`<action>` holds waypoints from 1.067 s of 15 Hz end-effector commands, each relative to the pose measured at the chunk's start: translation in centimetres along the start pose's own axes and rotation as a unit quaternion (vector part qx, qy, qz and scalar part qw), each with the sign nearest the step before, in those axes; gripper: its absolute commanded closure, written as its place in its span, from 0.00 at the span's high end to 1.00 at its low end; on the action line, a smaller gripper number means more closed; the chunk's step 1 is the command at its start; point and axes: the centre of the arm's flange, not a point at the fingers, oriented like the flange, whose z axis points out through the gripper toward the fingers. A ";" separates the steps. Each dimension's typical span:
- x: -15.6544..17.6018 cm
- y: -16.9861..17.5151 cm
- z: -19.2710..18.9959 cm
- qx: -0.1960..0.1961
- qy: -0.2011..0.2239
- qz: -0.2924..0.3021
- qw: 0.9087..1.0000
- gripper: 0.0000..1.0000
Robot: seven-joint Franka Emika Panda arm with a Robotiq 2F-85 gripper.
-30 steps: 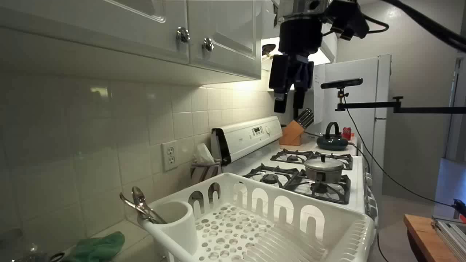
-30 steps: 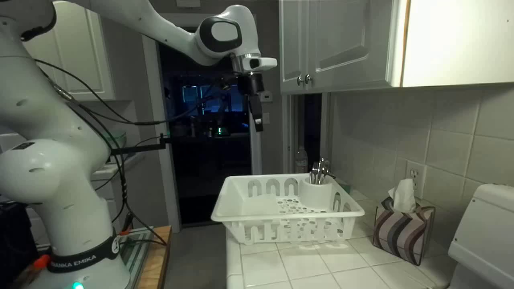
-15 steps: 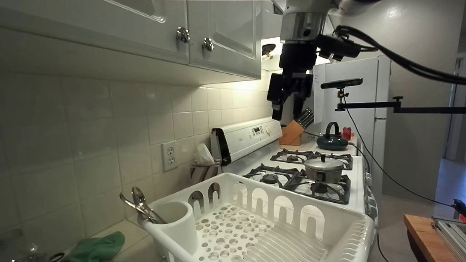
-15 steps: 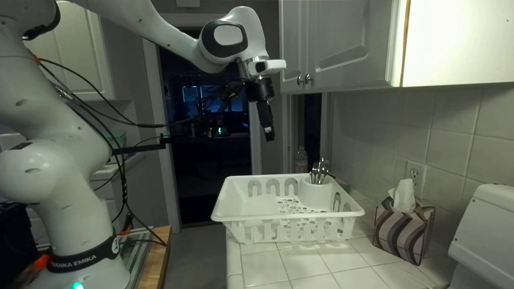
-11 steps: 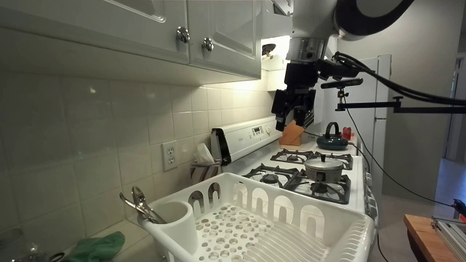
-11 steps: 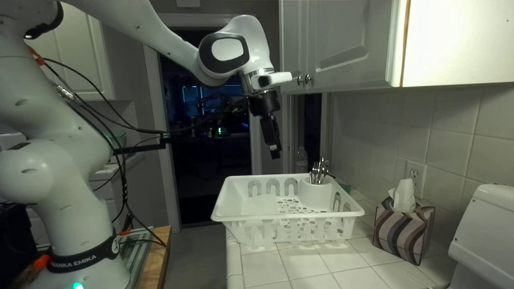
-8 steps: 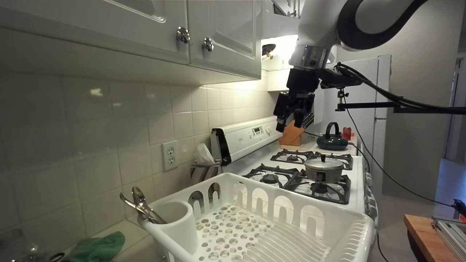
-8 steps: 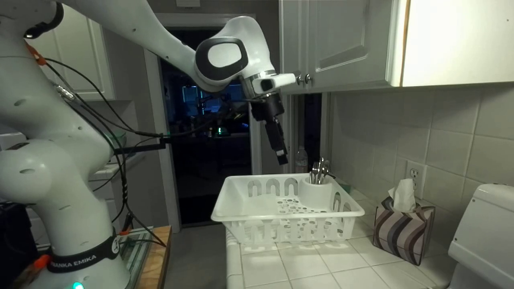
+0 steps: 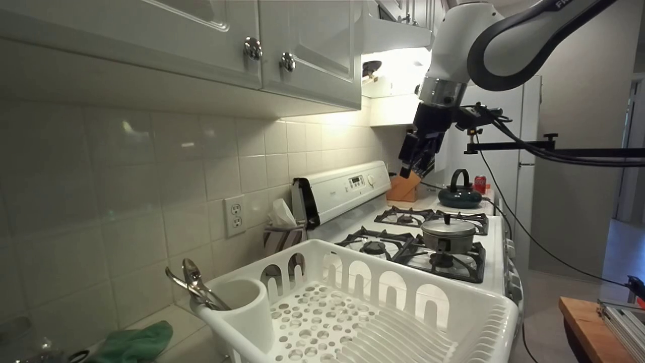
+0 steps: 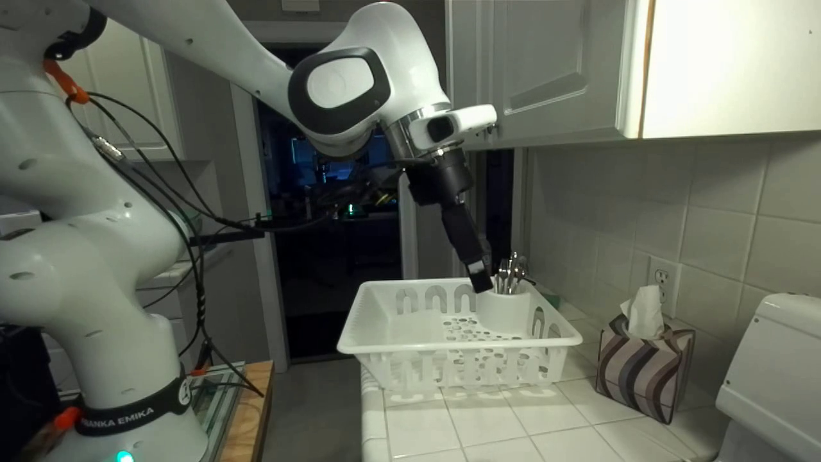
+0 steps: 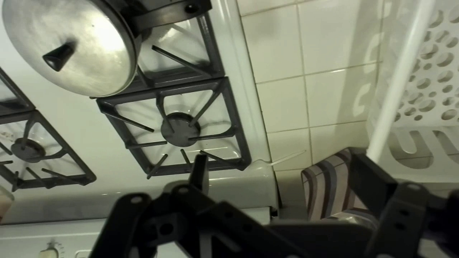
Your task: Remove the silver lid from the silver pot and put it in the white drying rack
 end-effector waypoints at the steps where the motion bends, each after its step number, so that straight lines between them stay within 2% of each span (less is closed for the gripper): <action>1: -1.1 3.3 1.3 -0.031 0.002 -0.011 0.999 1.00; 5: -1.8 6.9 2.9 -0.080 -0.011 0.002 0.997 1.00; 6: -1.1 5.8 2.0 -0.057 -0.015 0.000 0.998 1.00; 9: -1.6 7.1 2.5 -0.071 -0.021 0.003 0.997 1.00; 11: -2.3 6.4 1.9 -0.071 -0.009 -0.013 0.997 1.00; 13: -2.1 5.9 2.1 -0.073 -0.018 -0.028 0.997 1.00; 16: -1.8 6.6 2.9 -0.089 -0.015 -0.025 0.996 1.00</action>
